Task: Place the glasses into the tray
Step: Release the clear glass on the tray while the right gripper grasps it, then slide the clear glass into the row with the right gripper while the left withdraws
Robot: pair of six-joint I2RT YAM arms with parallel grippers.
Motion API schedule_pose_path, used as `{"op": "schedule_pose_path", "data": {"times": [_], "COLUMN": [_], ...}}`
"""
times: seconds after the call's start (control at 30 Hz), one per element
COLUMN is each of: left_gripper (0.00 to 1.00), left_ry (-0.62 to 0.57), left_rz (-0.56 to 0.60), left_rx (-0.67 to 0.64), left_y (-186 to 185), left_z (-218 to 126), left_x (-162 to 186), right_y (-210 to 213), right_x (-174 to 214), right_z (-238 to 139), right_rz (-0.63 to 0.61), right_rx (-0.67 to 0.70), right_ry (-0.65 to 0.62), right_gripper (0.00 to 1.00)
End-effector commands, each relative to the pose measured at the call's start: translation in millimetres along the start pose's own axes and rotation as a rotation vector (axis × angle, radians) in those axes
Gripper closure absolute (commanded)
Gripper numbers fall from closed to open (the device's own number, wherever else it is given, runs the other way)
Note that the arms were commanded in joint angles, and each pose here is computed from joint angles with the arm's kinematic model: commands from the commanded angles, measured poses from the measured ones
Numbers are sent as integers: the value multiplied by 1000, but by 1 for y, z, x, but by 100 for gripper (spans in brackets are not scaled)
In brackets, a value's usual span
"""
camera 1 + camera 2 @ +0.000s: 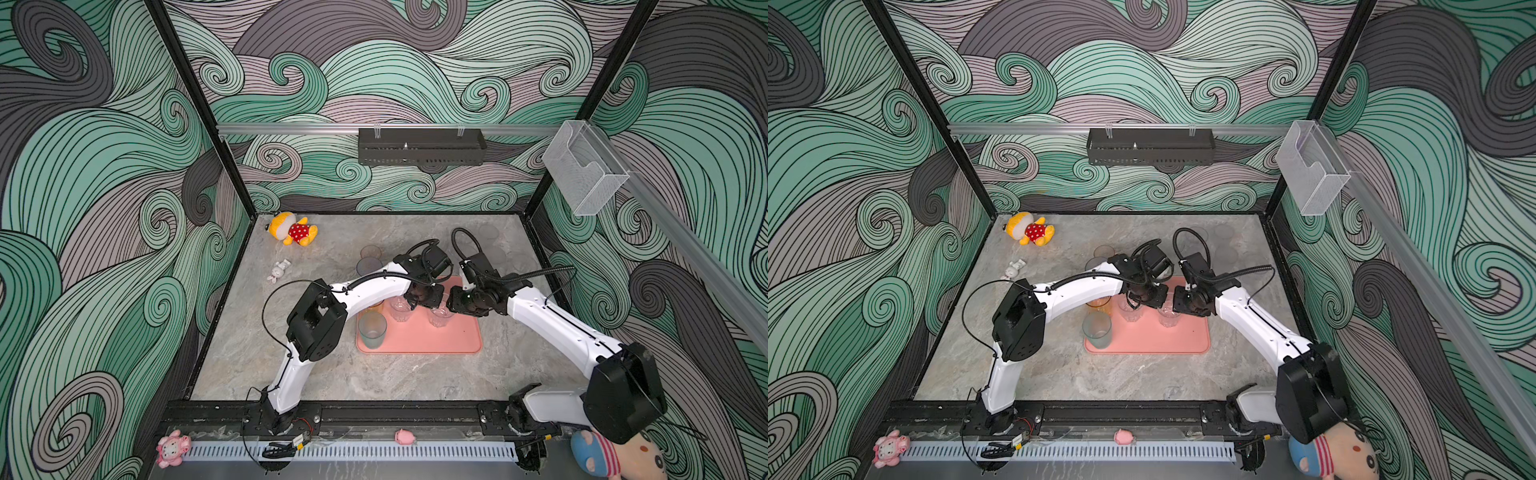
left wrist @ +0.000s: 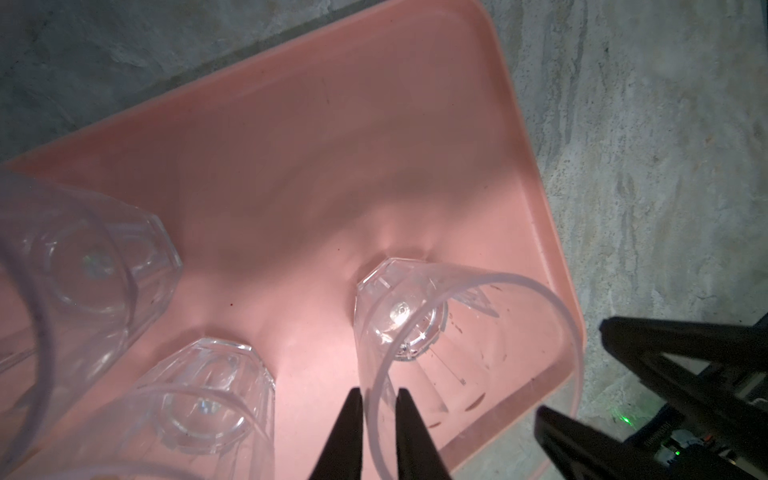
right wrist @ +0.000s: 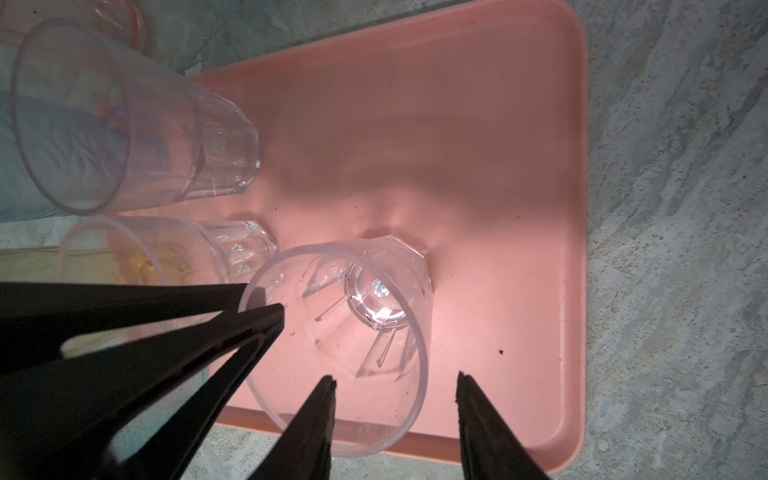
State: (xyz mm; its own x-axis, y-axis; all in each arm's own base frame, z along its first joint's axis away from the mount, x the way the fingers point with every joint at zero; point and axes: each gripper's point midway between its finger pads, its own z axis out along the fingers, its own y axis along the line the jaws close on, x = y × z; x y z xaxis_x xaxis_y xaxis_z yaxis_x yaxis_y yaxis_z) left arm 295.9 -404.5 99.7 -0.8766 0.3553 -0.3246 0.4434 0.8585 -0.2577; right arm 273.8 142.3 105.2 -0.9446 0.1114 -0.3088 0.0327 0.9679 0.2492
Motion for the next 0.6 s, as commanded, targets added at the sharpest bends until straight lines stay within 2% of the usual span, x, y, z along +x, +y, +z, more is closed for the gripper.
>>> {"op": "schedule_pose_path", "data": {"times": [0.0, 0.17, 0.33, 0.57], "left_gripper": [76, 70, 68, 68], "left_ry": [-54, -168, -337, -441], "left_rz": [29, 89, 140, 24], "left_rx": [20, -2, -100, -210], "left_y": [-9, -1, 32, 106], "left_z": [-43, -87, -107, -143], "left_x": [-10, -14, -16, -13], "right_y": [-5, -7, -14, -15], "right_x": [-1, 3, 12, 33], "right_z": [11, 19, 24, 3], "right_rz": [-6, -36, -67, -170], "right_rx": [23, 34, 65, 119], "right_ry": [11, 33, 70, 101], "right_gripper": [59, 75, 87, 94]}}
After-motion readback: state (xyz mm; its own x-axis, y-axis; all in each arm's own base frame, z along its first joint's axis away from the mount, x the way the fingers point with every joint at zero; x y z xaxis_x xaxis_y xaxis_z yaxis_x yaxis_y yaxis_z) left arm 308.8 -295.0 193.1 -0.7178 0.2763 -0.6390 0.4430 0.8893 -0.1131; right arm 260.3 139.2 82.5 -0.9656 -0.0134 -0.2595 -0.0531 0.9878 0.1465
